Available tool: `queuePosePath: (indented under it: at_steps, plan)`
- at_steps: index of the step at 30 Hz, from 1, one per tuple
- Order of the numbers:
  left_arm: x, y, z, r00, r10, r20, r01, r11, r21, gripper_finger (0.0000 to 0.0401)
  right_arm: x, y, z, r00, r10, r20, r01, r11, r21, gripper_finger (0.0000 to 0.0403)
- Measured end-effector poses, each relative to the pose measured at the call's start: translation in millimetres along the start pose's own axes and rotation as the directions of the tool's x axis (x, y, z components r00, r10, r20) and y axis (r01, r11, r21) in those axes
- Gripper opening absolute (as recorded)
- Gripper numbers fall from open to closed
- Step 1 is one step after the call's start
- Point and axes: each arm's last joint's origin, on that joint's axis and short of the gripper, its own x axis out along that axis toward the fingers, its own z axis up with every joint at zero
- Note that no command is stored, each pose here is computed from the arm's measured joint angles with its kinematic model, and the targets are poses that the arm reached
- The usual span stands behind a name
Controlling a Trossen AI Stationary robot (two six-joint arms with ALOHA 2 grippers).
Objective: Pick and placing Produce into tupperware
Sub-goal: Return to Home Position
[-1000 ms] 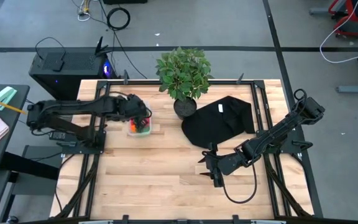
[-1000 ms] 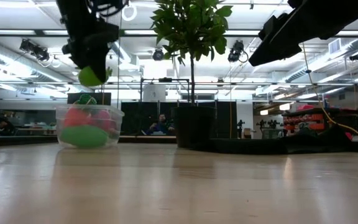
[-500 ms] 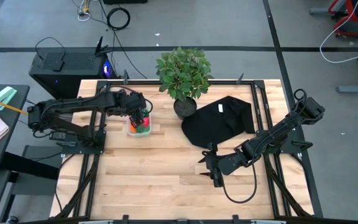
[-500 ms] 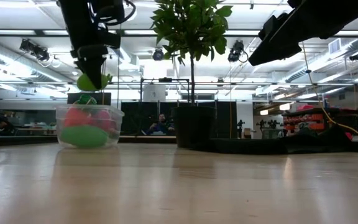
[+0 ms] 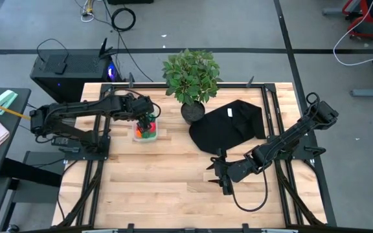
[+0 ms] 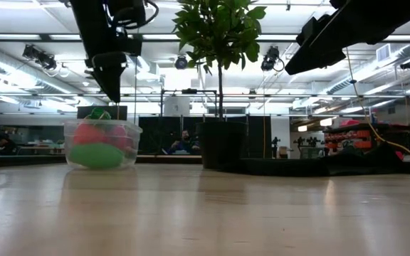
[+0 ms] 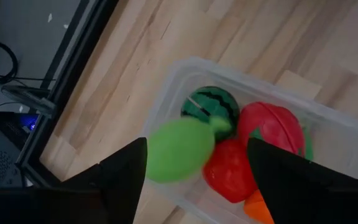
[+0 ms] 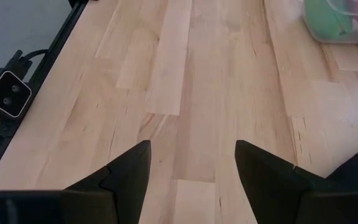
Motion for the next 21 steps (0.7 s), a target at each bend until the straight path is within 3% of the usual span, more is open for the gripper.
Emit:
queuePosePath:
  at_steps: [6,14,17,21]
  plan:
    - [-2.6,-11.6,4.9,0.996,-0.07,0.059,0.069,0.998,0.01,0.0277,0.0,0.1,0.0,1.0,0.0,0.0,0.0,1.0,0.0,0.024]
    - [-31.8,-67.2,5.1,0.931,-0.26,0.258,0.232,0.963,0.133,0.0265,-0.1,0.2,-0.1,1.0,0.0,0.0,0.0,1.0,-0.001,0.024]
    - [-45.0,-98.6,3.2,0.834,-0.377,0.404,0.31,0.924,0.222,0.026,0.0,0.1,-0.1,1.0,0.0,0.0,0.0,1.0,-0.003,0.024]
    - [-47.4,-125.3,-4.7,0.577,-0.509,0.639,0.427,0.854,0.295,0.0254,0.0,0.1,-0.1,1.0,0.0,0.0,0.0,1.0,-0.015,0.024]
